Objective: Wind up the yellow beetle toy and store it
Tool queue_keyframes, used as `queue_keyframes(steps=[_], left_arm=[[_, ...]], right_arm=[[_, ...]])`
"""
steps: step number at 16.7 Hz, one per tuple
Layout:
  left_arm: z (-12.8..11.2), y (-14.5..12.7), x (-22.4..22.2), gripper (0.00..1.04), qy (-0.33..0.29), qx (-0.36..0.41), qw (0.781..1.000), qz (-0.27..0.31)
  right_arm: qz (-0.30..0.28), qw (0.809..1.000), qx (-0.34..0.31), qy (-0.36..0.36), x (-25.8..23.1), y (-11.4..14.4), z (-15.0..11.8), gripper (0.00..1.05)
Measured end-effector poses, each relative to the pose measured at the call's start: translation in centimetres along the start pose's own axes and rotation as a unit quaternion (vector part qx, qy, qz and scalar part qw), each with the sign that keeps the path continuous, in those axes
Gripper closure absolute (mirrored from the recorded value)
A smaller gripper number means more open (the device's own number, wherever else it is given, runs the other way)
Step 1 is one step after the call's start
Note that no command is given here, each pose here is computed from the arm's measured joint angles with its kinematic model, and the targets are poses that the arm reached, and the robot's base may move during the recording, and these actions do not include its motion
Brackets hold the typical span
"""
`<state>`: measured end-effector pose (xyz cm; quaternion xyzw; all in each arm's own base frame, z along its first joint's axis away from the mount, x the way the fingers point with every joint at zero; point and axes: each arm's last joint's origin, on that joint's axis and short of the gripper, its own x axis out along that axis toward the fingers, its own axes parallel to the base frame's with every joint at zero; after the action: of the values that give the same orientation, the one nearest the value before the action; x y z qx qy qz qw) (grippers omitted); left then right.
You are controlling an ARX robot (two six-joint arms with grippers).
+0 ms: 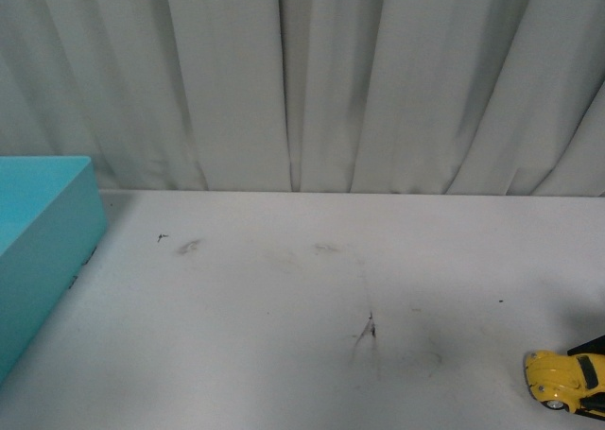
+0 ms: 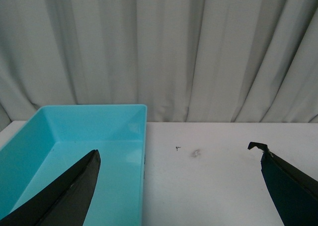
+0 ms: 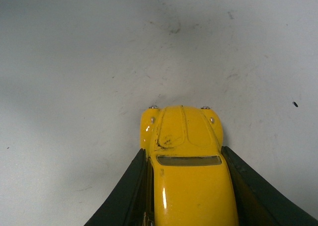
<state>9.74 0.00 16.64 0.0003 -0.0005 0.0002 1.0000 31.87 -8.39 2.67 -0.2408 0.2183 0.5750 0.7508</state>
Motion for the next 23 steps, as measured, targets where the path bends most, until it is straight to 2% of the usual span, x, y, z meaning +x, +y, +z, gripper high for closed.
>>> queue_keyframes(steps=[3, 8, 10, 23], left_arm=[[0.0, 0.0, 0.0, 0.07, 0.0, 0.0, 1.0, 0.0], [0.0, 0.0, 0.0, 0.07, 0.0, 0.0, 1.0, 0.0], [0.0, 0.0, 0.0, 0.07, 0.0, 0.0, 1.0, 0.0], [0.0, 0.0, 0.0, 0.07, 0.0, 0.0, 1.0, 0.0]], right_arm=[[-0.002, 1.0, -0.006, 0.0, 0.01, 0.04, 0.26, 0.65], [0.012, 1.0, 0.001, 0.01, 0.46, 0.62, 0.21, 0.19], [0.011, 1.0, 0.0, 0.01, 0.46, 0.59, 0.2, 0.05], [-0.001, 1.0, -0.013, -0.002, 0.74, 0.39, 0.41, 0.07]])
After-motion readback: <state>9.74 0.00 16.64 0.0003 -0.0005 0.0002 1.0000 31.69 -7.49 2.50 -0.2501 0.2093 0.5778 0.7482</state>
